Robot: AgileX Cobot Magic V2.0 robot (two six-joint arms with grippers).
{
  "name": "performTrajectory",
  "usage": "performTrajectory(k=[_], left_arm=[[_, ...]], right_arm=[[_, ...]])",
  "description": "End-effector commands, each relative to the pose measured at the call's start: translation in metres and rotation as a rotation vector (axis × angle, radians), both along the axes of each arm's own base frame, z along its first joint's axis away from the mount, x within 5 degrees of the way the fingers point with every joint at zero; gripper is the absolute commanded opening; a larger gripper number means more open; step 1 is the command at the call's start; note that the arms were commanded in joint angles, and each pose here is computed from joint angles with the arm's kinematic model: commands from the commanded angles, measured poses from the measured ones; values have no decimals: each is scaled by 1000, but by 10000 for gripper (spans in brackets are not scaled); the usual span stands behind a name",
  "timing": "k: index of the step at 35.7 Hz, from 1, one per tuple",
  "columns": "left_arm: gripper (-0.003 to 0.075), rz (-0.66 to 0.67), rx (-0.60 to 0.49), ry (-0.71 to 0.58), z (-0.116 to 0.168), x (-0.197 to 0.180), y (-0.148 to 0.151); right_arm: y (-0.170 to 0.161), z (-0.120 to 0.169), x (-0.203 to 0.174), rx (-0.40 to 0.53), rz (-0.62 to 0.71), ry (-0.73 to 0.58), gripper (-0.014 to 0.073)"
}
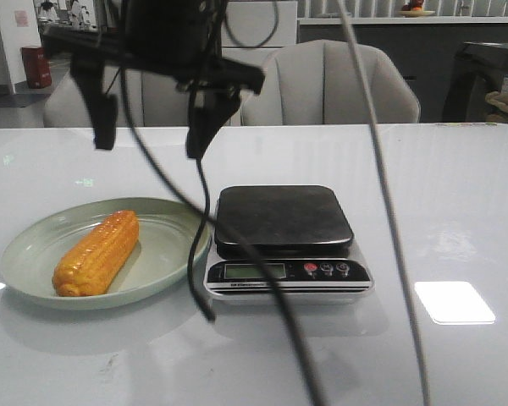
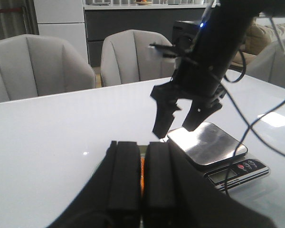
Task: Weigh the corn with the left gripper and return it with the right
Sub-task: 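Open the right gripper and raise it away from the plate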
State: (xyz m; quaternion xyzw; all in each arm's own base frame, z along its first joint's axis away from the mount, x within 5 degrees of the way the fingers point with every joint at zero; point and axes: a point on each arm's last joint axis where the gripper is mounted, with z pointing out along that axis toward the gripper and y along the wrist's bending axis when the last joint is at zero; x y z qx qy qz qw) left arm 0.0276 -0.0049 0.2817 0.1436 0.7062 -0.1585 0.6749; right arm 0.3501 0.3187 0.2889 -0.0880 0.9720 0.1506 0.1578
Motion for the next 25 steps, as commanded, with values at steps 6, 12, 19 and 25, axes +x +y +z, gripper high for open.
performTrajectory(k=[6, 12, 19, 25], left_arm=[[114, -11, -34, -81, 14, -2, 0], [114, -11, -34, -81, 14, -2, 0], [114, -11, -34, -81, 14, -2, 0], [114, -11, -34, -81, 14, -2, 0]], right_arm=[[-66, 111, -23, -48, 101, -273, 606], [-93, 134, -46, -91, 175, -346, 606], [-114, 137, -73, -90, 206, -391, 606], [-137, 136, -104, -41, 202, -474, 606]])
